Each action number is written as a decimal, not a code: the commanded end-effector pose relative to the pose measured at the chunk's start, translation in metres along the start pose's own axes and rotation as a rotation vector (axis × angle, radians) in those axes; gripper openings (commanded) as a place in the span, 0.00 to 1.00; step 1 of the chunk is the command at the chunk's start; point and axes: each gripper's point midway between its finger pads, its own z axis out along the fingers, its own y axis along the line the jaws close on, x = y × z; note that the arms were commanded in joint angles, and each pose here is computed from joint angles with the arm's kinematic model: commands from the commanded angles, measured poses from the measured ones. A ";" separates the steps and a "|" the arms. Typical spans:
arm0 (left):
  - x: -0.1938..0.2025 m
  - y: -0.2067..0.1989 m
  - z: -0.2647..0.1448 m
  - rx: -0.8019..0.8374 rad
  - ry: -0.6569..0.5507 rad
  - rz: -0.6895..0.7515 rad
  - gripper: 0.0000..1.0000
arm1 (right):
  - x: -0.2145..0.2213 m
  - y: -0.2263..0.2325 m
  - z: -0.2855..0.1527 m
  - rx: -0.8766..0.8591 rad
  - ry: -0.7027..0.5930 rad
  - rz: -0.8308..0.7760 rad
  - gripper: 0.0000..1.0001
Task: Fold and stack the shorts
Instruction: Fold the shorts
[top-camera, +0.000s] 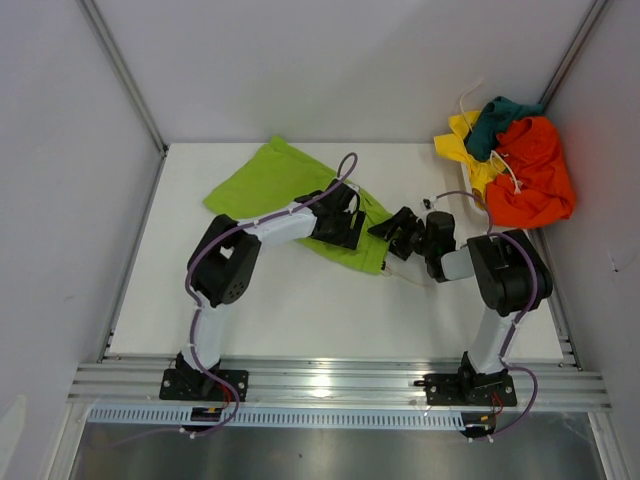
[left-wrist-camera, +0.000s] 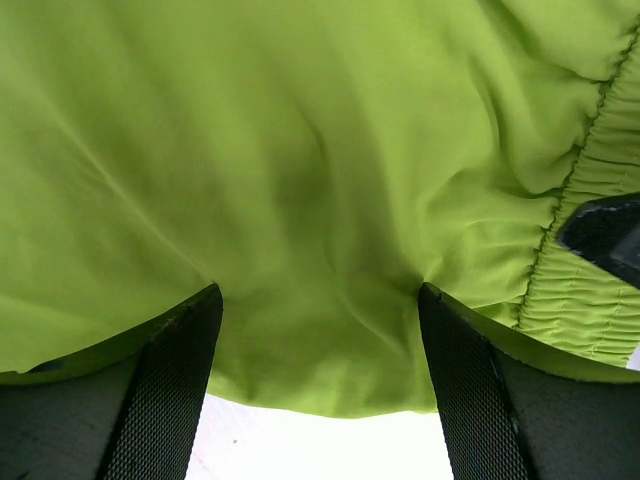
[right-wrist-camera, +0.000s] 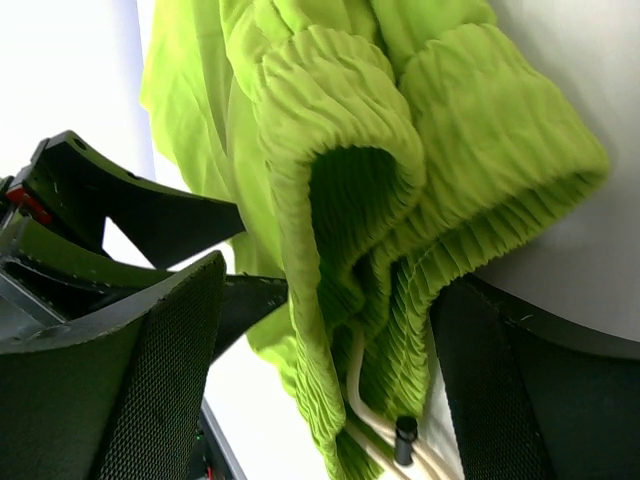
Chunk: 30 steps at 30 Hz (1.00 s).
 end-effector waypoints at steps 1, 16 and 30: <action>-0.010 -0.001 -0.003 -0.002 -0.018 -0.011 0.81 | 0.005 -0.012 0.013 0.054 -0.019 0.006 0.81; -0.021 -0.006 -0.031 0.039 -0.083 -0.051 0.80 | 0.004 -0.022 0.013 0.142 -0.026 0.057 0.00; -0.076 0.084 -0.116 0.069 -0.346 -0.241 0.83 | 0.022 -0.043 -0.078 0.492 0.307 -0.111 0.00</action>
